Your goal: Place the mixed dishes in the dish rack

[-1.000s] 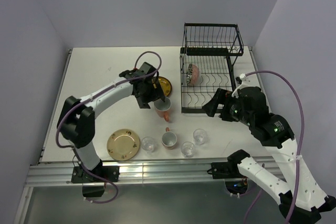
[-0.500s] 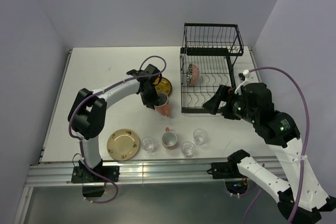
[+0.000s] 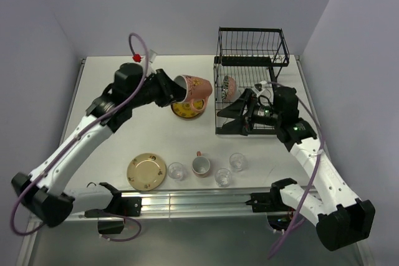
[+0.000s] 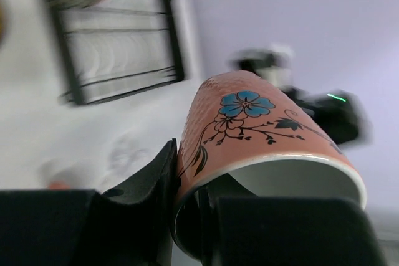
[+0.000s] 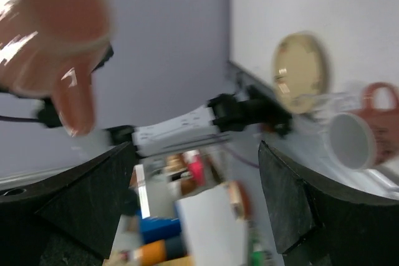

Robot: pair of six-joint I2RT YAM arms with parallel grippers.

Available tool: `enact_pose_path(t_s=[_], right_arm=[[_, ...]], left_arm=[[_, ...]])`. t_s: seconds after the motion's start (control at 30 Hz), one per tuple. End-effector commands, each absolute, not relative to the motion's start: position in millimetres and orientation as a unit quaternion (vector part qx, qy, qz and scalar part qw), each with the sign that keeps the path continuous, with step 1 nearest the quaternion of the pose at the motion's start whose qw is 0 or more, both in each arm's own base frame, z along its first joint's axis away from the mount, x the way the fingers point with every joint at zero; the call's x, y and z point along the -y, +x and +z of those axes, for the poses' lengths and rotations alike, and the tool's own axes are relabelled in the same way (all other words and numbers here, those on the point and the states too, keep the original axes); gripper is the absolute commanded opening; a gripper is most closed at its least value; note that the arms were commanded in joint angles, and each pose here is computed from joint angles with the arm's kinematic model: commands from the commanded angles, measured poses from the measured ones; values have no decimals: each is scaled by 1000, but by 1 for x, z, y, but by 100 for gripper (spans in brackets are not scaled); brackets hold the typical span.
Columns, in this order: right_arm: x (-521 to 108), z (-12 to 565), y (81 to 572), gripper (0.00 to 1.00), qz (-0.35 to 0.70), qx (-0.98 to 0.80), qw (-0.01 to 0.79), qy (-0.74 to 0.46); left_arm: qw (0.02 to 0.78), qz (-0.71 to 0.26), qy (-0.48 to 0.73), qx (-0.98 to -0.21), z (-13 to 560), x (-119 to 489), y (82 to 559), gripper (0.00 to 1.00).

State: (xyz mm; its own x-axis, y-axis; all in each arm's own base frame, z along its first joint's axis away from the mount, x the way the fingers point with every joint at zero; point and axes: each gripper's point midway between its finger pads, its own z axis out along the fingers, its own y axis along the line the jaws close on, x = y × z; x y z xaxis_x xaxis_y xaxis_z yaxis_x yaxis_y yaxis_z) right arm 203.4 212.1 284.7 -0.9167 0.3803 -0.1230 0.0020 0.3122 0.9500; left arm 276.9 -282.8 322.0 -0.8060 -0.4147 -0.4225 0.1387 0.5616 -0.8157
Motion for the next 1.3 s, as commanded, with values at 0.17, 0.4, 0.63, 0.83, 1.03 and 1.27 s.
enact_pose_path(t_s=[0.17, 0.4, 0.63, 0.83, 1.03, 1.27], right_arm=[[-231, 386, 175, 86, 751, -646, 128, 35], [-232, 411, 160, 84, 774, -619, 131, 26], [-245, 412, 161, 81, 785, -608, 118, 17], [-252, 417, 175, 73, 789, -600, 131, 18], [-253, 422, 193, 60, 793, -587, 155, 48], [-253, 421, 200, 0, 787, -587, 171, 79]], left_arm=[[313, -655, -30, -687, 402, 306, 246, 0], [318, -672, -18, -669, 419, 312, 250, 0], [308, -697, -8, -648, 432, 323, 253, 0], [304, -696, 6, -650, 429, 331, 245, 0], [300, -690, 5, -659, 417, 333, 236, 0], [301, -684, 1, -665, 410, 337, 237, 0]])
